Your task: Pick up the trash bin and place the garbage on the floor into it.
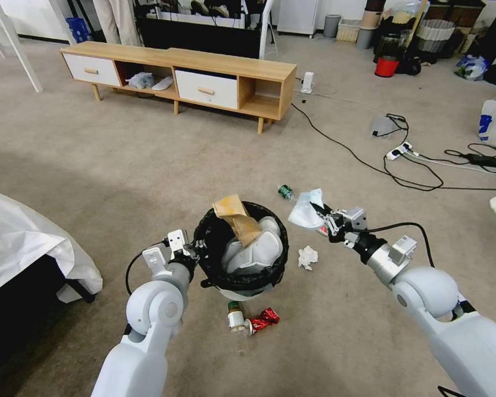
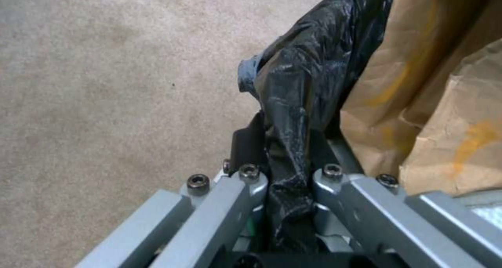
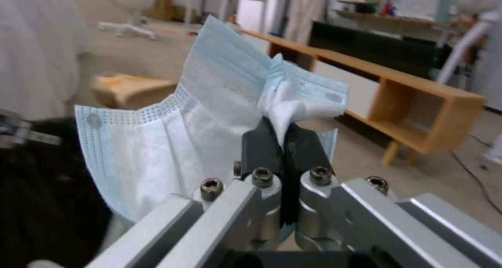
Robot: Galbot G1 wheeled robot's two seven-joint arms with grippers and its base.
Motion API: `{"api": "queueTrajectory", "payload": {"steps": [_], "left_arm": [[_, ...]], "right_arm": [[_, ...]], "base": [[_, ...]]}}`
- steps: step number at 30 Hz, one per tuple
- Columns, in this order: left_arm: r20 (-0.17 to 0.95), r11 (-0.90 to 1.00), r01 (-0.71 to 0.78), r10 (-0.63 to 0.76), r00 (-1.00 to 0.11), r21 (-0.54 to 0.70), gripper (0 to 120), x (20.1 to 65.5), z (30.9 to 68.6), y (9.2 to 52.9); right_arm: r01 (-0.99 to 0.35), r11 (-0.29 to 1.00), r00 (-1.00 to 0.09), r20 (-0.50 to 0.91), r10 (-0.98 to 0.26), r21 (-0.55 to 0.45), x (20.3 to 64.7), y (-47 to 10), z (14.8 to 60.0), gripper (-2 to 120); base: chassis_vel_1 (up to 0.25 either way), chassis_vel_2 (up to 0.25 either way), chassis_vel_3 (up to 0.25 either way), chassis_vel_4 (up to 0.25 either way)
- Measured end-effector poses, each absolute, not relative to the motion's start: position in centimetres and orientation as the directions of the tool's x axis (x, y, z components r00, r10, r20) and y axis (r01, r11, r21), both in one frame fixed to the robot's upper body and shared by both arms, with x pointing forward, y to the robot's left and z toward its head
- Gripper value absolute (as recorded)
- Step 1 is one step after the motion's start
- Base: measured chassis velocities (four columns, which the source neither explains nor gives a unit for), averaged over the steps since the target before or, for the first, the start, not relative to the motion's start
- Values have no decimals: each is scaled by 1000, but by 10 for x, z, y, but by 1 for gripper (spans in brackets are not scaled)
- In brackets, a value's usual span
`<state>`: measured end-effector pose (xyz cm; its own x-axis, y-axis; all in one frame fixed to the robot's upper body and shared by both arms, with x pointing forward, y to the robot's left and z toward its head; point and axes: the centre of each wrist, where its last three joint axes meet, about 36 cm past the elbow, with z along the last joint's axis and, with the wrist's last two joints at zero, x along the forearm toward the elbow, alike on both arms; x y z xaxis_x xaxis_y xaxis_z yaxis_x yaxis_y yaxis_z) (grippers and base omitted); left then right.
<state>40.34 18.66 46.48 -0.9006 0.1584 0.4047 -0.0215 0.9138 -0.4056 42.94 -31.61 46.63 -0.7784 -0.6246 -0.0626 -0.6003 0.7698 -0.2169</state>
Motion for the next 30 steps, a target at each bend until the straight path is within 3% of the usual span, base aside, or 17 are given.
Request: {"api": "queueTrajectory", "payload": {"steps": [6, 30], "left_arm": [[407, 907, -20, 169, -897, -421, 4, 405, 466, 184], [412, 888, 1, 214, -886, -459, 4, 401, 466, 172]], "right_arm": [[-703, 675, -678, -73, -731, -225, 435, -299, 467, 0], [-805, 559, -567, -23, -824, -201, 451, -261, 451, 0]], "base": [[0, 0, 0, 0], [0, 0, 0, 0]]}}
